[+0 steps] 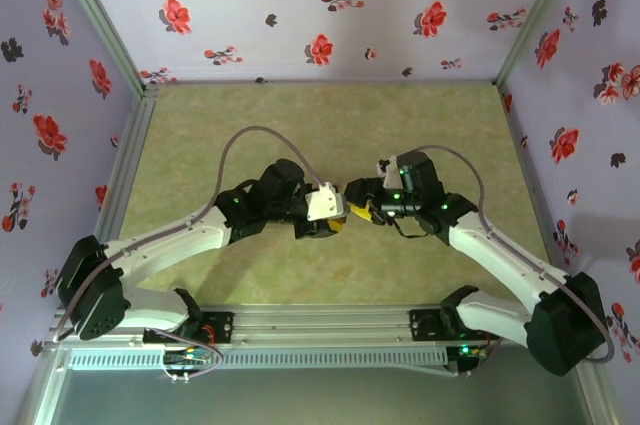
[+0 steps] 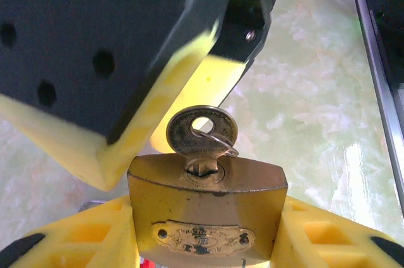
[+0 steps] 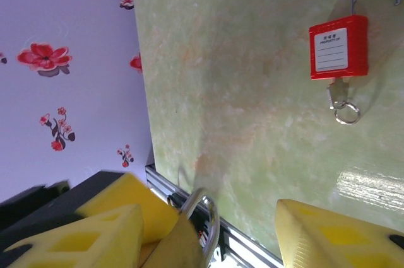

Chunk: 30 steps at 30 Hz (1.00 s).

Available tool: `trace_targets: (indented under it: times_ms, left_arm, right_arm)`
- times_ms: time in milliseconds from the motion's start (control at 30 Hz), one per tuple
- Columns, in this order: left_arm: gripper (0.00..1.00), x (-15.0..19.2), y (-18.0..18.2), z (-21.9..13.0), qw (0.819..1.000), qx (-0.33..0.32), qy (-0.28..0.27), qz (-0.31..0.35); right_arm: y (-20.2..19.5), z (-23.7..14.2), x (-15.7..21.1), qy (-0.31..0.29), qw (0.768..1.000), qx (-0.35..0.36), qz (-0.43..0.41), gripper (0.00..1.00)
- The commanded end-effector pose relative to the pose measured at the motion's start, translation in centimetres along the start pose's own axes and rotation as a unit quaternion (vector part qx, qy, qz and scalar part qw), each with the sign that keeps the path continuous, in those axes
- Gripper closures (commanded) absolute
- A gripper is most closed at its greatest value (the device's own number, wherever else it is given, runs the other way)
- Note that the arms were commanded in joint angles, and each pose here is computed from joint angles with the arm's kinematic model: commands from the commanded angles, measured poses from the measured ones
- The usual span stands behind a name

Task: Unlock with the key

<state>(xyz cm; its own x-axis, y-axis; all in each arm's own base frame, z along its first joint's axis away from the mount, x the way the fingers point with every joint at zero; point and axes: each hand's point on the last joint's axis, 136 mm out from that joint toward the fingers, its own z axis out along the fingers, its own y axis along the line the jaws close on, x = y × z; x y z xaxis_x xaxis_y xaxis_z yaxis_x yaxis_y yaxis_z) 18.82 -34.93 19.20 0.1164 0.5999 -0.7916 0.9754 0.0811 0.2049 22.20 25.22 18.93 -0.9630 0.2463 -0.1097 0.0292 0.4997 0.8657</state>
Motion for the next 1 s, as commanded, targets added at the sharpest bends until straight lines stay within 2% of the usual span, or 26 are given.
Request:
trace_targets:
  times_ms: [0,233,500,567,667,767,800,900,967]
  left_arm:
    - [1.00,-1.5,0.8,-0.1,1.000,-0.001,-0.016,0.009]
    - [1.00,-1.6,0.8,0.3,1.000,0.005,-0.013,0.010]
    - [1.00,-1.9,0.9,0.3,1.000,0.006,-0.015,0.013]
    - [1.00,-1.9,0.8,0.3,1.000,0.007,-0.015,0.015]
    - [1.00,-1.9,0.7,0.4,1.000,0.009,-0.014,0.021]
    - [1.00,-1.7,0.8,0.5,1.000,0.004,-0.011,0.027]
    - [0.96,-1.7,0.9,0.4,1.000,-0.001,-0.011,0.029]
    - [0.76,-2.1,1.5,0.3,0.999,-0.017,-0.017,0.031]
    - [0.47,-2.7,2.4,-0.1,0.999,-0.038,-0.029,0.015]
  right_arm:
    - [0.1,-0.5,1.0,0.012,1.000,-0.008,-0.019,0.43]
    - [0.9,-0.4,2.2,0.035,0.999,-0.017,-0.033,0.43]
    - [0.3,1.6,3.6,0.066,0.997,-0.002,-0.036,0.53]
    - [0.4,1.8,3.7,0.067,0.997,0.000,-0.036,0.59]
    - [0.5,1.8,3.5,0.065,0.997,0.004,-0.036,0.76]
    - [0.4,1.8,3.3,0.062,0.997,0.011,-0.035,0.89]
    - [0.4,1.8,3.2,0.061,0.997,0.012,-0.034,0.92]
    - [0.7,1.7,3.1,0.057,0.998,0.009,-0.032,0.98]
    - [0.9,1.6,2.7,0.046,0.998,0.006,-0.034,1.00]
